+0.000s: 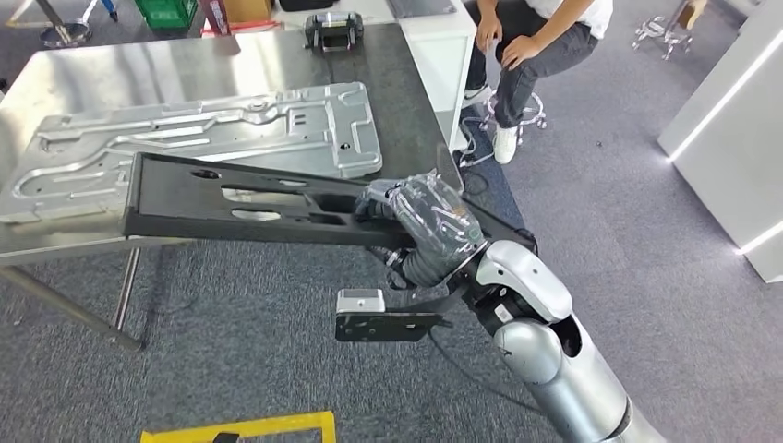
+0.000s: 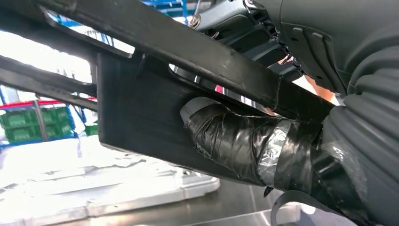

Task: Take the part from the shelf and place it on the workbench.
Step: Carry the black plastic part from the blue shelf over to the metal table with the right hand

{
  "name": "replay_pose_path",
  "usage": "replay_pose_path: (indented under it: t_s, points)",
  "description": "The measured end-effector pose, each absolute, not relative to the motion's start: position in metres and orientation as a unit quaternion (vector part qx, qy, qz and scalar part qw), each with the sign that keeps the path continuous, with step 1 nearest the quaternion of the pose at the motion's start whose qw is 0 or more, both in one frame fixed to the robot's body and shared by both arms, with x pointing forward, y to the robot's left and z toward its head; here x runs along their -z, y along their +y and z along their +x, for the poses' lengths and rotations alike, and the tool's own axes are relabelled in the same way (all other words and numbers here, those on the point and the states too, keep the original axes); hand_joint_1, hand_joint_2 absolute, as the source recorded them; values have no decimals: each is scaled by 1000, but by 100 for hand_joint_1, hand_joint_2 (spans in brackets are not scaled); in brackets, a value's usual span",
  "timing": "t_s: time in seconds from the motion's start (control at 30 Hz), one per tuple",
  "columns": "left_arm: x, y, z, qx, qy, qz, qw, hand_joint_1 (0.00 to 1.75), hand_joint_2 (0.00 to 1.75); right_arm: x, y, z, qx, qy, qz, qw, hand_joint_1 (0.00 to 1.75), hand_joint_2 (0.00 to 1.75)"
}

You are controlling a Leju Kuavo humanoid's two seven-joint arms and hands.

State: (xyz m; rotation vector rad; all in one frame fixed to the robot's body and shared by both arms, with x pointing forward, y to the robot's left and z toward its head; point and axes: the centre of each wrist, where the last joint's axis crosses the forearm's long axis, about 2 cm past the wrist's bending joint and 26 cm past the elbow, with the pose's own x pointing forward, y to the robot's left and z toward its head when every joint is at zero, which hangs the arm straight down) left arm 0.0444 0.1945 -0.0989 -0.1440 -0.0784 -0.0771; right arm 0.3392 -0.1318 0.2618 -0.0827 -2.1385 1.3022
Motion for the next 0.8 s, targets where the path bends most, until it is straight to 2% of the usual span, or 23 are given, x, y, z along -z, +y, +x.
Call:
replay_pose_path:
  t_s: [0.3,0.8]
  points:
    - [99,195,44,36,-39,-71,996,0,175,-266,-124,344,-511,-799,-61,310,175,175]
    - [99,197,47,30,-36,-69,997,0,175,-280,-68,349,-547,-778,-87,295,175,175]
